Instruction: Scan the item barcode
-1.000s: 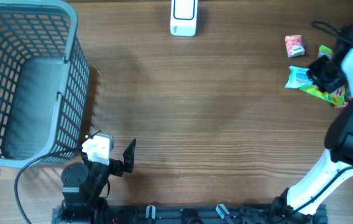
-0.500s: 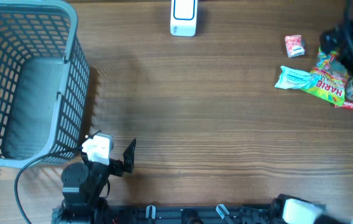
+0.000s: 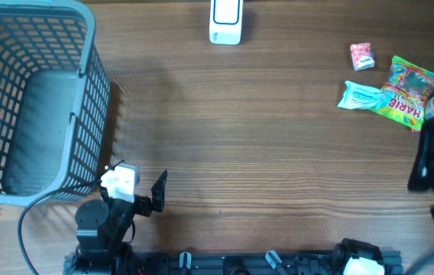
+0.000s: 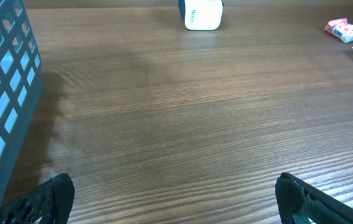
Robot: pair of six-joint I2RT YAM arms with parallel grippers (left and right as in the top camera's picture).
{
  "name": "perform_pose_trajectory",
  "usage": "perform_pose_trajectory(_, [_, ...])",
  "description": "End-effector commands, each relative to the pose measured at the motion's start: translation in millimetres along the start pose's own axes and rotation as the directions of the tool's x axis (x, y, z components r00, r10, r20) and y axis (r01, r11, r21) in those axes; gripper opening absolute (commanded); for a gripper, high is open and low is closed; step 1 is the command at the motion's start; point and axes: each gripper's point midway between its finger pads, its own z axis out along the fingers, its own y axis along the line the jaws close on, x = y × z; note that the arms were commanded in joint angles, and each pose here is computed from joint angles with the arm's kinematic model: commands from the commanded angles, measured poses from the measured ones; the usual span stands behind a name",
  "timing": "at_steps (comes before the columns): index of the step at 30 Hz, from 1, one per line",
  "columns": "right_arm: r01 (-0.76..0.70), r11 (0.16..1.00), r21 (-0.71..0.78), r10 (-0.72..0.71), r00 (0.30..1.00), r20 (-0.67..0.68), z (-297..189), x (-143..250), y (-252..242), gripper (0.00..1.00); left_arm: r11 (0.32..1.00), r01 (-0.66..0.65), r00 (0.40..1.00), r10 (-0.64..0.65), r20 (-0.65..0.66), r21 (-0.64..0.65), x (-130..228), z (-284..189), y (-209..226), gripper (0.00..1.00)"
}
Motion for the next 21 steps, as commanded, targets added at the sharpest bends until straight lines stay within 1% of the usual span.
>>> perform_pose_trajectory(1, [0.256,0.962,-0.097,-0.237,0.957,0.167,-28.6,-0.6,23.3,1.0,1.0,-0.005,1.0,0.005,0.0,-0.016,1.4,0.6,3.2,1.0])
perform_pose_trajectory(2, [0.308,0.943,-0.125,-0.272,0.931,0.242,-36.4,1.2,30.5,1.0,1.0,-0.005,1.0,0.005,0.0,-0.016,1.4,0.6,3.2,1.0])
perform_pose_trajectory(4, [0.358,0.922,-0.147,-0.295,0.896,0.331,-42.2,10.3,35.8,1.0,1.0,-0.005,1.0,0.005,0.0,-0.016,1.4,0.6,3.2,1.0])
perform_pose_trajectory(5, [0.374,0.915,-0.154,-0.293,0.876,0.384,-39.3,26.0,34.7,1.0,1.0,-0.005,1.0,0.005,0.0,-0.016,1.4,0.6,3.2,1.0])
perform_pose_trajectory(10, [0.389,0.909,-0.15,-0.283,0.839,0.465,-11.9,71.3,25.4,1.0,1.0,-0.005,1.0,0.005,0.0,-0.016,1.4,0.6,3.2,1.0])
perform_pose_trajectory(14, [0.357,0.917,-0.178,-0.215,0.818,0.534,19.4,109.1,17.7,1.0,1.0,-0.005,1.0,0.005,0.0,-0.016,1.4,0.6,3.2,1.0])
perform_pose_trajectory(17, [0.337,0.921,-0.197,-0.193,0.833,0.519,38.6,137.4,12.3,1.0,1.0,-0.005,1.0,0.005,0.0,-0.016,1.4,0.6,3.2,1.0])
perform_pose_trajectory(21, [0.25,0.956,-0.154,-0.166,0.892,0.421,75.3,178.3,-10.7,1.0,1.0,-0.005,1.0,0.005,0.0,-0.016,1.4,0.6,3.2,1.0])
